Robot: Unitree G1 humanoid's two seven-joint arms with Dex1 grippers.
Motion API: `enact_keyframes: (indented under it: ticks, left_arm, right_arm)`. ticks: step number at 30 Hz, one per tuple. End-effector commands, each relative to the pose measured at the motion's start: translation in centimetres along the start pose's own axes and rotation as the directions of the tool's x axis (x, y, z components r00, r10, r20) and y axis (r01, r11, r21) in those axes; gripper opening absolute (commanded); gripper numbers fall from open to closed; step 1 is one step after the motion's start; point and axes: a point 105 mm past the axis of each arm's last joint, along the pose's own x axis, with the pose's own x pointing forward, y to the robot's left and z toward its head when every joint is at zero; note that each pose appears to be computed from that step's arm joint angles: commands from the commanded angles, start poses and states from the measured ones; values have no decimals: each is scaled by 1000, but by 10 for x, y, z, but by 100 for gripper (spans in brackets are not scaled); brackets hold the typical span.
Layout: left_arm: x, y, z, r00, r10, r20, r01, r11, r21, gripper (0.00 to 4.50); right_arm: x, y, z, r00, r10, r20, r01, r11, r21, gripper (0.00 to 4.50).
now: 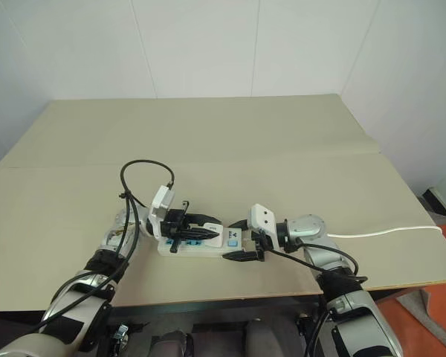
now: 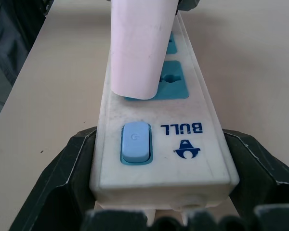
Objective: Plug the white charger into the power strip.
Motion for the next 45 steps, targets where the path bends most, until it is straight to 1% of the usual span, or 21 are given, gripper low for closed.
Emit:
enact_keyframes:
  ticks: [1,7,11,17,23,27,30,38,40,41,45]
  left_arm:
    - [-13,-5,-14,998,26,-53,-27,999,-27,100]
    - [-27,-4,-18,994,106,-30,-107,994,-29,100]
    - [-34,-12,-28,992,114,-53,-117,992,-56,100]
    - [-34,-14,-36,990,92,-108,-99,993,-61,100]
    - [-27,-17,-44,984,29,-174,-42,997,-66,100]
    - [-27,-16,-45,986,37,-162,-50,996,-78,100]
    - [-30,-15,-48,983,44,-177,-59,995,-77,100]
    - [-33,-21,-57,982,58,-179,-77,992,-101,100]
    - [-33,-21,-57,983,65,-170,-83,991,-100,176]
    - [-33,-21,-56,984,68,-167,-86,991,-98,197]
    - [-33,-19,-54,985,85,-152,-98,992,-84,326]
  right_arm:
    - [7,10,-24,997,22,-80,-18,998,53,345]
    - [6,11,-25,996,21,-85,-17,999,46,345]
    - [8,11,-26,996,20,-91,-16,999,40,345]
    - [8,12,-27,996,20,-90,-16,999,38,345]
    - [8,12,-26,996,18,-90,-15,999,36,345]
    - [8,12,-27,996,16,-92,-13,999,34,345]
    - [9,13,-27,996,16,-90,-12,999,36,345]
    - [11,13,-27,996,16,-91,-13,999,33,345]
    - [11,14,-27,996,17,-90,-14,999,34,345]
    - [11,14,-27,996,18,-90,-15,999,35,345]
    - [12,15,-28,995,23,-93,-20,999,36,345]
